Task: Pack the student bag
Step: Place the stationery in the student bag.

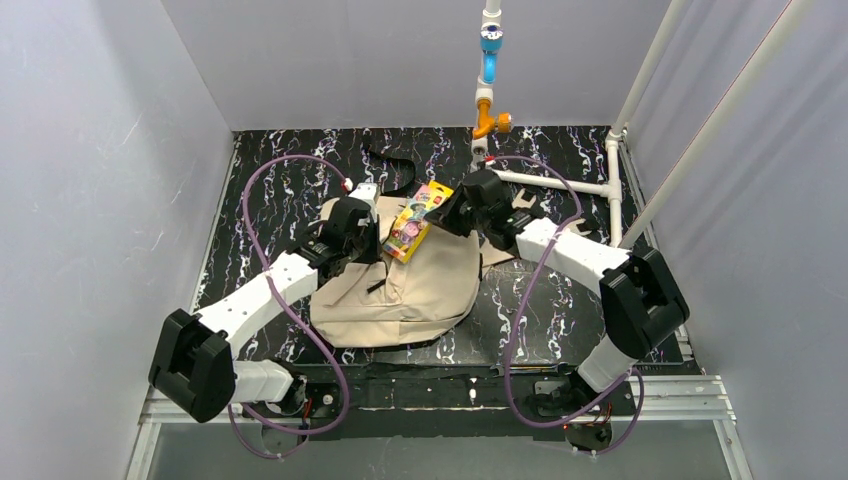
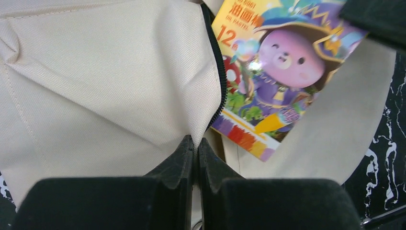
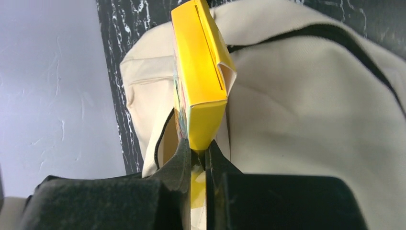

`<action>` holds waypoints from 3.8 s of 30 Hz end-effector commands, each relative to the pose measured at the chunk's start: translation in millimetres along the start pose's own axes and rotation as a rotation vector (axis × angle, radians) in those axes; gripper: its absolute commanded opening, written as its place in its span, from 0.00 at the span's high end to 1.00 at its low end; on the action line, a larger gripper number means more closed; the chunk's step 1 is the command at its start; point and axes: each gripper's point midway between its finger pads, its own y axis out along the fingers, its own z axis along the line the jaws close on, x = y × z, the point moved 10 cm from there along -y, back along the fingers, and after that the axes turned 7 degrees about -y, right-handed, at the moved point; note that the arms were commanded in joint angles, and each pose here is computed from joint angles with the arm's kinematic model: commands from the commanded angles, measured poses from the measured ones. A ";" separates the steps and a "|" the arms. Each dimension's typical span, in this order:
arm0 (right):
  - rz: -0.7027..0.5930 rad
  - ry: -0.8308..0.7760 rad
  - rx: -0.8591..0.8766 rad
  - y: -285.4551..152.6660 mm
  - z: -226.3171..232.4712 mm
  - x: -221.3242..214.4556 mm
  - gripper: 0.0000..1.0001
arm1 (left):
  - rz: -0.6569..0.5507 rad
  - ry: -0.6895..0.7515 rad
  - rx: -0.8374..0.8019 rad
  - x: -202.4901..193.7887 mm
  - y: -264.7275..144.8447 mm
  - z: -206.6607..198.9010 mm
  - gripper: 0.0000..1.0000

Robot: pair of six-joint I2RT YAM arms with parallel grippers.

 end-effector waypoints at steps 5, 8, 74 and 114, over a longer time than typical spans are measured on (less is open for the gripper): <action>-0.284 0.051 0.118 11.0 29.4 -13.7 0.99 | -0.085 0.032 -0.205 21.5 -22.4 -17.5 1.00; -0.296 0.054 0.251 25.6 34.2 -21.2 0.99 | -0.069 0.064 -0.242 21.0 -24.1 -18.8 1.00; 0.598 -0.221 0.249 9.8 0.3 -87.0 0.99 | 0.199 -0.011 0.173 33.7 -1.5 6.7 0.46; 0.405 -0.393 0.438 67.0 3.2 -65.9 0.57 | -0.313 0.194 -0.107 63.6 2.3 4.1 1.00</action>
